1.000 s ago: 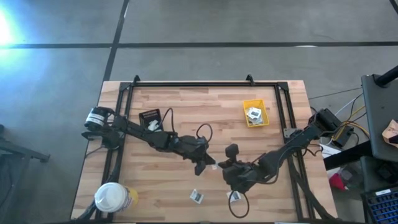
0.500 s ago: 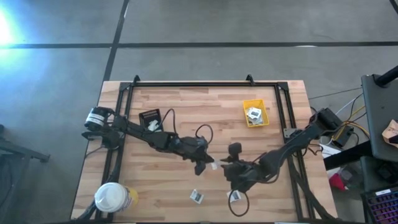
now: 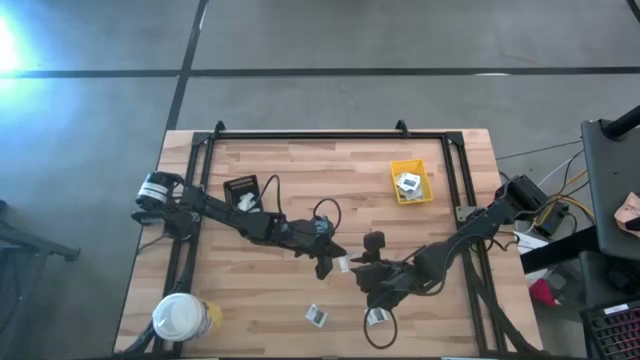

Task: Pick & Place First Aid Supplies
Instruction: Put the green bandage into the black bin

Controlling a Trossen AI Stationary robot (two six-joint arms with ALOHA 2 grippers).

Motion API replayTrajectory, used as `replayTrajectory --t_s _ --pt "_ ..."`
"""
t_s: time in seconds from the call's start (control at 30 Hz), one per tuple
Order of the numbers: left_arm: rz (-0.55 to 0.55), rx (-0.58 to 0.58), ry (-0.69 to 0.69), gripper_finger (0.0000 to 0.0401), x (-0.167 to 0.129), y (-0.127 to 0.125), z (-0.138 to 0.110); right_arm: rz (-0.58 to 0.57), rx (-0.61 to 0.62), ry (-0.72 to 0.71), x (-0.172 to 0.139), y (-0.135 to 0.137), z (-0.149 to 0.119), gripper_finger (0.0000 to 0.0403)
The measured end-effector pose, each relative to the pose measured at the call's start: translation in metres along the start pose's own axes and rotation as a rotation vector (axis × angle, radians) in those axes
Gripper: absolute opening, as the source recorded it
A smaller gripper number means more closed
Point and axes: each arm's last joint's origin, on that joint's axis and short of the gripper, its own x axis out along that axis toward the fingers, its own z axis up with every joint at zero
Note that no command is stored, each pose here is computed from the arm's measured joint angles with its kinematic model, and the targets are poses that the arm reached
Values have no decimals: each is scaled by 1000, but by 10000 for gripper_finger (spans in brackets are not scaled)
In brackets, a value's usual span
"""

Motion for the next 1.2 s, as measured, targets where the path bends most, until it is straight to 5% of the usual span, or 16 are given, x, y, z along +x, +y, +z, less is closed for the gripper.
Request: replayTrajectory --t_s 0.67,0.83,1.07,1.2 --pt "1 74 16 0 -9 -5 3 -58 124 152 9 -7 -19 73" --pt "238 114 88 0 -35 3 4 -50 125 153 9 -6 -19 74" --pt "715 136 150 0 -95 20 2 -47 149 137 9 -6 -17 79" --pt "865 98 144 0 -123 31 -5 -47 149 137 9 -6 -17 71"
